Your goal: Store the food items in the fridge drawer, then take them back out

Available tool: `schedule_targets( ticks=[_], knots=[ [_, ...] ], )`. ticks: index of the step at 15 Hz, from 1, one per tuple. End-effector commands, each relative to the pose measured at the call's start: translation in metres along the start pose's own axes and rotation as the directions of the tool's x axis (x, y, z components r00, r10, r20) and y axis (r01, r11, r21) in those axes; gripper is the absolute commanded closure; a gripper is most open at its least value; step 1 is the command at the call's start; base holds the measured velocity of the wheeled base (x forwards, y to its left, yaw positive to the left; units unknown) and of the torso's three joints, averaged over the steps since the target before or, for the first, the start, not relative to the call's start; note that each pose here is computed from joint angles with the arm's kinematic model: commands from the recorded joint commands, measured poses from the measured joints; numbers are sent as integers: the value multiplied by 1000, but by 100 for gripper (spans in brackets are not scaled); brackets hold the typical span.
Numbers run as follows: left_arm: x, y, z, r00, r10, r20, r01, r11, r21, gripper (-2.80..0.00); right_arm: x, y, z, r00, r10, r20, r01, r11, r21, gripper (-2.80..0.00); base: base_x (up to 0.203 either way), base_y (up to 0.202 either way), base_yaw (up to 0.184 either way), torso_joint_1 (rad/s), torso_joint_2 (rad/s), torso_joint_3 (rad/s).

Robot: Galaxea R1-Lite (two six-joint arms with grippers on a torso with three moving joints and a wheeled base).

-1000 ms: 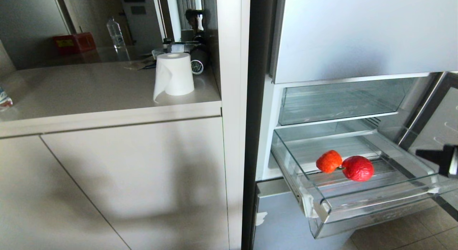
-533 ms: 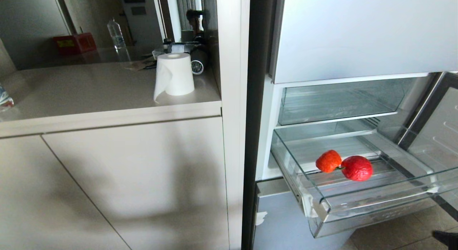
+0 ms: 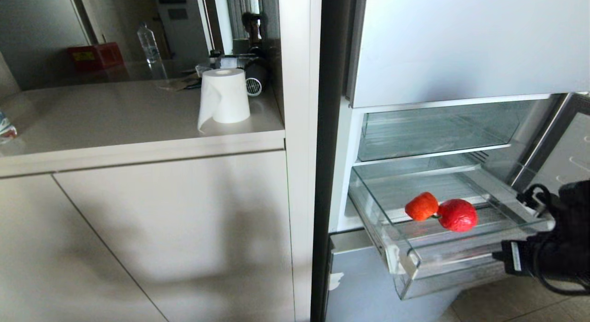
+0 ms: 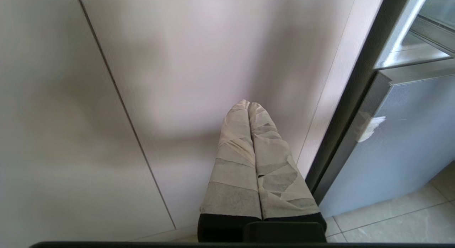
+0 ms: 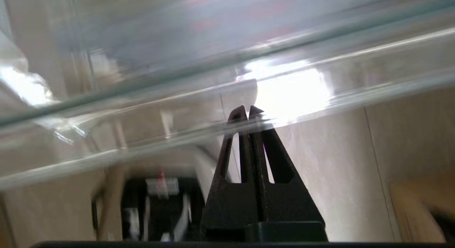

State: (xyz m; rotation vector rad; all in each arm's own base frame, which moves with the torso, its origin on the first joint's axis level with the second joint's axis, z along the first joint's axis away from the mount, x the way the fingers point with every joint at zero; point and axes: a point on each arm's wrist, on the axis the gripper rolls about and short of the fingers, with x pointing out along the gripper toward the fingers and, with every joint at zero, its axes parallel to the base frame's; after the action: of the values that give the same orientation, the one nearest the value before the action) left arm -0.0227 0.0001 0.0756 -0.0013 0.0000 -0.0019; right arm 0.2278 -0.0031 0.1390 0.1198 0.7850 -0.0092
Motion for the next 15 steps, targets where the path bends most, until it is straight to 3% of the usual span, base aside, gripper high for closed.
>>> schedule_targets(
  ticks=[1, 5, 7, 8, 11, 15],
  knots=[
    [0, 0, 0, 1000, 0, 0, 0, 1000, 0, 0, 51, 0, 20, 999, 16, -34, -16, 1000, 3, 0, 0, 0, 0, 0, 0, 0],
    [0, 0, 0, 1000, -1, 0, 1, 1000, 0, 0, 88, 16, 67, 972, 161, 170, -162, 987, -9, 0, 0, 0, 0, 0, 0, 0],
    [0, 0, 0, 1000, 0, 0, 0, 1000, 0, 0, 96, 29, 83, 915, 240, 323, -259, 966, 17, 0, 0, 0, 0, 0, 0, 0],
    [0, 0, 0, 1000, 0, 0, 0, 1000, 0, 0, 100, 34, 83, 902, 261, 344, -293, 955, 46, 0, 0, 0, 0, 0, 0, 0],
    [0, 0, 0, 1000, 0, 0, 0, 1000, 0, 0, 102, 33, 72, 914, 259, 312, -302, 948, 99, 0, 0, 0, 0, 0, 0, 0],
    [0, 0, 0, 1000, -1, 0, 1, 1000, 0, 0, 52, 28, 54, 905, 256, 339, -305, 947, 99, 0, 0, 0, 0, 0, 0, 0]
  ],
)
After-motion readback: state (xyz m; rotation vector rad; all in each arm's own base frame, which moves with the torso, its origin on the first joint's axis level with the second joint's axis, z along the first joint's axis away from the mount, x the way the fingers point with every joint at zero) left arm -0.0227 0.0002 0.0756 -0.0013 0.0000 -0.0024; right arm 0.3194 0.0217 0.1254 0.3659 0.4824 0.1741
